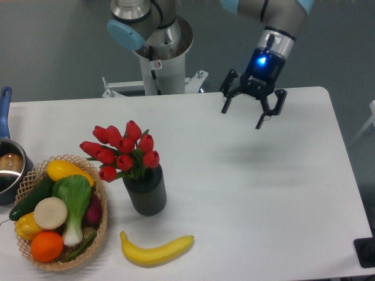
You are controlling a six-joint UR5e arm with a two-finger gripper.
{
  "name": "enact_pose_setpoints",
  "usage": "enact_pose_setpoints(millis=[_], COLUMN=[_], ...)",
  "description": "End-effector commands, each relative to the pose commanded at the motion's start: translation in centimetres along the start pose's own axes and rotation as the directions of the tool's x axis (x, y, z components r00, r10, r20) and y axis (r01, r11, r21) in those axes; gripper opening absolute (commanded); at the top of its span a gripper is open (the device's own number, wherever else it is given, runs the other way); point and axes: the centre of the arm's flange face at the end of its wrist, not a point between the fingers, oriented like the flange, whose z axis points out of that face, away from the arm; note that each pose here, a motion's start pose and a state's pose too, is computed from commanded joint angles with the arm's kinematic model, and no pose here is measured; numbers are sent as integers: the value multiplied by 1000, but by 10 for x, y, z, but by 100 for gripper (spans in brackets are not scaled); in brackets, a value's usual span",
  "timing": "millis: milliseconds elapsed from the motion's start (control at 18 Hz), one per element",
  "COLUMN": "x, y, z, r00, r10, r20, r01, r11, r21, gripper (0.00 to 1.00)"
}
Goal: Pick up the flowers from the vase
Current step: 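Lower the open gripper around the tulip stems above the black vase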
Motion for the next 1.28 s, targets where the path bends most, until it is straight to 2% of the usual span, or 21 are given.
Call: enact_pose_setpoints(millis=[556, 889, 1278], x=[14, 37, 49], y=[-35, -43, -49], z=[43, 95, 130], r00=[992, 972, 954], r10=[81, 123, 141], r20=[-97, -201, -263], r01=[-81, -123, -136], r11=[997, 992, 990], r21=[-3, 15, 36], gripper=[100, 100, 100])
